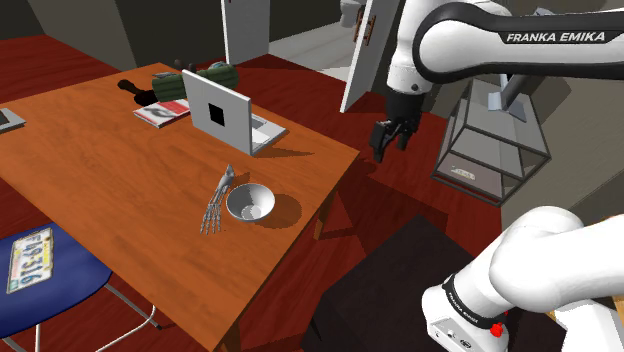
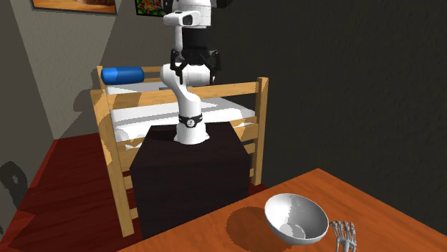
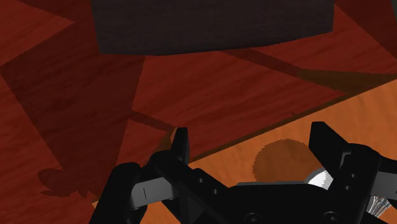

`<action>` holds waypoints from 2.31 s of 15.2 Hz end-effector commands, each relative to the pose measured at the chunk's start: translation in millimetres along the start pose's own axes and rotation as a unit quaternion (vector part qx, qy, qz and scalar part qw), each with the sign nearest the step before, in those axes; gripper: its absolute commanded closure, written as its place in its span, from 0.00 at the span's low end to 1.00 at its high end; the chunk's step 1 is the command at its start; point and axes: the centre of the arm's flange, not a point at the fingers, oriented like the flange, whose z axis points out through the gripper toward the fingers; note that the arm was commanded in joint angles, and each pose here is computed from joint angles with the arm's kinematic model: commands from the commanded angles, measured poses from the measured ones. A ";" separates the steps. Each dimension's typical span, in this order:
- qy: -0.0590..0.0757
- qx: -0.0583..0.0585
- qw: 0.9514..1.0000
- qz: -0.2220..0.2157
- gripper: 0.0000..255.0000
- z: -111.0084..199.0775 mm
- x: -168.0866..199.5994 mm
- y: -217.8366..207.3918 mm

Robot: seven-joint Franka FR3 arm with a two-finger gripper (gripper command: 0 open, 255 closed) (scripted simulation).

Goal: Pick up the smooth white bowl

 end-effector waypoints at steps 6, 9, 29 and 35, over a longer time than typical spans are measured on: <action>0.000 0.004 1.000 -0.003 0.00 46.0 67.8 -37.7; -0.001 0.005 1.000 -0.004 0.00 66.2 98.0 -53.3; -0.003 0.015 1.000 -0.012 0.00 200.2 297.7 -160.9; -0.003 0.015 1.000 -0.012 0.00 230.5 307.8 -165.0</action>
